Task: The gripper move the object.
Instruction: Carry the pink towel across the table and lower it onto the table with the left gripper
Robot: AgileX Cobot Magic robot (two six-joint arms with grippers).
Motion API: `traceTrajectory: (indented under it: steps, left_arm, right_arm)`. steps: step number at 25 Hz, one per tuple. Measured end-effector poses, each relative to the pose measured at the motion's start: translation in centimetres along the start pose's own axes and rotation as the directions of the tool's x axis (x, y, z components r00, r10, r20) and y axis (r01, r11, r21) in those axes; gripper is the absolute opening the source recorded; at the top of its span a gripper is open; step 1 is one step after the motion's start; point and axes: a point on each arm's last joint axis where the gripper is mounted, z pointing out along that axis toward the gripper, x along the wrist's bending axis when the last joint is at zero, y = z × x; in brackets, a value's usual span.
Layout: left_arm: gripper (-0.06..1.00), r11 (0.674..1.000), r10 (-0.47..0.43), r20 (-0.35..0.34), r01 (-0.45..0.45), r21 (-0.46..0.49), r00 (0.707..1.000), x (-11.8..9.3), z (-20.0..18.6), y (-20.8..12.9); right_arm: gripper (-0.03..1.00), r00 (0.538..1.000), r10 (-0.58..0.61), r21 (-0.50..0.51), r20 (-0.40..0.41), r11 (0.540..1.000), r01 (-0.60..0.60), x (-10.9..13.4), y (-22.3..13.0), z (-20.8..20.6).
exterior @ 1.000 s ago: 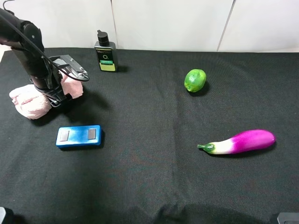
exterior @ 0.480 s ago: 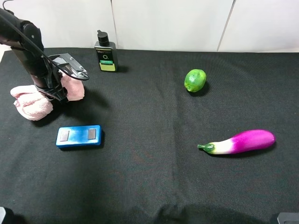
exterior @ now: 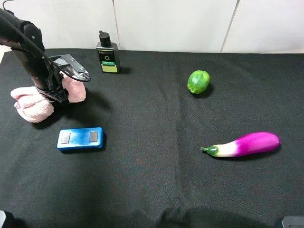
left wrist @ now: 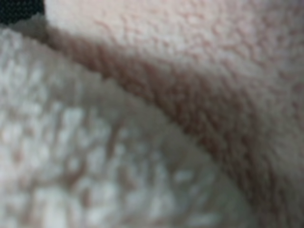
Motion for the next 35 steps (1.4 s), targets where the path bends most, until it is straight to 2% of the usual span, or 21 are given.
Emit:
traceTrajectory:
  steps: [9,19,26,31,35]
  left_arm:
    - [0.58,1.000,-0.011,0.007,0.011,0.003,1.000,0.0,-1.0,0.0]
    - [0.58,0.999,-0.013,-0.007,0.013,-0.039,1.000,-0.8,-6.8,-0.4]
    - [0.58,0.997,-0.031,0.006,0.031,-0.069,1.000,-3.1,-9.4,0.3]
    - [0.58,0.999,-0.018,0.032,0.020,-0.040,0.999,-5.3,-10.4,1.5]
    - [0.58,0.998,-0.038,0.037,0.040,-0.052,0.999,-7.0,-11.5,2.9]
  right_arm:
    - [0.69,1.000,0.000,0.000,0.000,1.000,0.000,0.0,0.0,0.0]
    - [0.69,1.000,0.000,0.000,0.000,1.000,0.000,0.0,0.0,0.0]
    - [0.69,1.000,0.000,0.000,0.000,1.000,0.000,0.0,0.0,0.0]
    - [0.69,1.000,0.000,0.000,0.000,1.000,0.000,0.0,0.0,0.0]
    - [0.69,1.000,0.000,0.000,0.000,1.000,0.000,0.0,0.0,0.0]
